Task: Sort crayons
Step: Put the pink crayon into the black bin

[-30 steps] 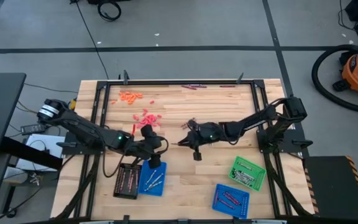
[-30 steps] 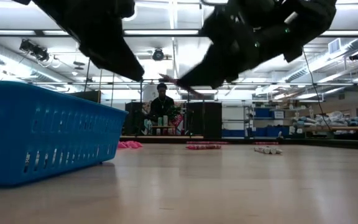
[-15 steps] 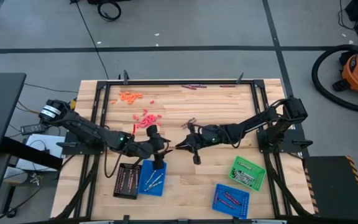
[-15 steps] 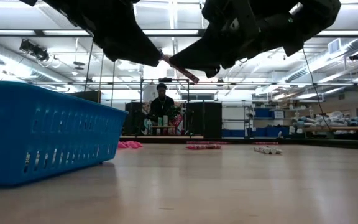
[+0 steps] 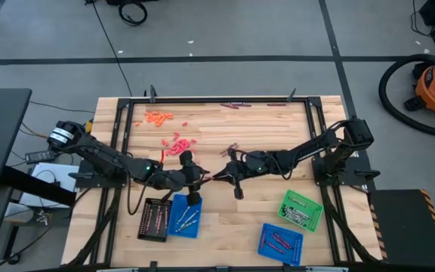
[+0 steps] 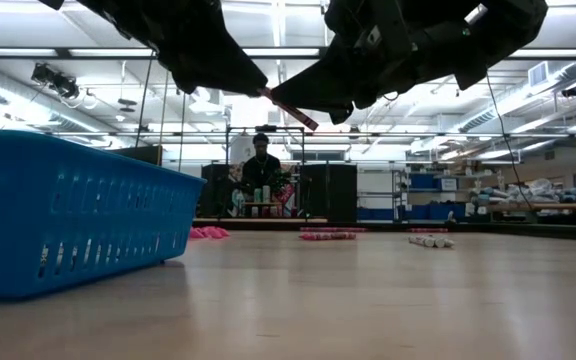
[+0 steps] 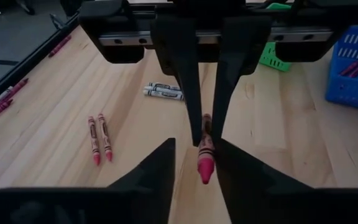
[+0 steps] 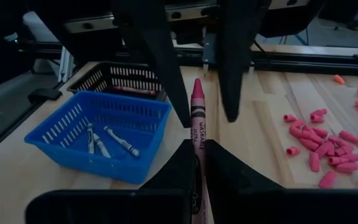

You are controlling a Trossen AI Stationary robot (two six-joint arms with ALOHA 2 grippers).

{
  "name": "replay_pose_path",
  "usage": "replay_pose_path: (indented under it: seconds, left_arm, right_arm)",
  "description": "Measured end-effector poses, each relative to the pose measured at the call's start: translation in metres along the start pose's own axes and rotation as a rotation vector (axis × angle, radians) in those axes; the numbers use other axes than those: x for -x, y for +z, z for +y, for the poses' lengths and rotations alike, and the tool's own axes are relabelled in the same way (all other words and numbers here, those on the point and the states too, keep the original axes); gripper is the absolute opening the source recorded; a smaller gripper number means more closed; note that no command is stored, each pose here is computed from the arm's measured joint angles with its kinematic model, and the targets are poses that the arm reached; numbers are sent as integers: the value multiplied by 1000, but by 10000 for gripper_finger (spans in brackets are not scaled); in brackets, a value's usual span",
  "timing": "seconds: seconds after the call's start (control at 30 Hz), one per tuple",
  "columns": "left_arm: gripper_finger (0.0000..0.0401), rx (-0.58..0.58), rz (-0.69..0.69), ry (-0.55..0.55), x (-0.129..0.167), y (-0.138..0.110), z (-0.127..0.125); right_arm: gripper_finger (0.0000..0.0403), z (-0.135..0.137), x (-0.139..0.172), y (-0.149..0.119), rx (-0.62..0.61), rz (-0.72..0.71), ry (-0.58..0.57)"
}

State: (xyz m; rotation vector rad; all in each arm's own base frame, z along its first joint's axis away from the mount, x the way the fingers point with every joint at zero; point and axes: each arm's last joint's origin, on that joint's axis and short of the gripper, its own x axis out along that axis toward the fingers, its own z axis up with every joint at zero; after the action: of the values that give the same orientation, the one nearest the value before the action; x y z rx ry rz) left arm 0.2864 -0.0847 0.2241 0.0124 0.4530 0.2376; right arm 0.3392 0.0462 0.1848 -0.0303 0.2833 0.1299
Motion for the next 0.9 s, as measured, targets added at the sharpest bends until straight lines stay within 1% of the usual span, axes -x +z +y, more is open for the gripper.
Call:
replay_pose_path:
  seconds: [0.27,0.37,0.47,0.63,0.77,0.83,0.9]
  left_arm:
    - [44,0,3,-9,0,0,0]
    - [23,-2,6,-11,0,0,0]
    - [21,0,12,-18,0,-1,0]
    - [27,-5,61,-10,3,-4,2]
    - [28,19,112,-13,13,-5,3]
    - [28,34,150,-35,21,-6,4]
    - [29,73,173,-61,29,-6,4]
  right_arm:
    - [30,0,0,0,-6,0,-4]
    - [38,0,0,0,-6,0,-3]
    - [55,0,0,0,-15,0,-3]
    - [95,-1,0,-1,-31,15,-21]
    - [126,-6,1,-5,-41,58,-38]
    - [139,-9,1,-7,-50,77,-48]
    - [150,-12,1,-8,-54,90,-56]
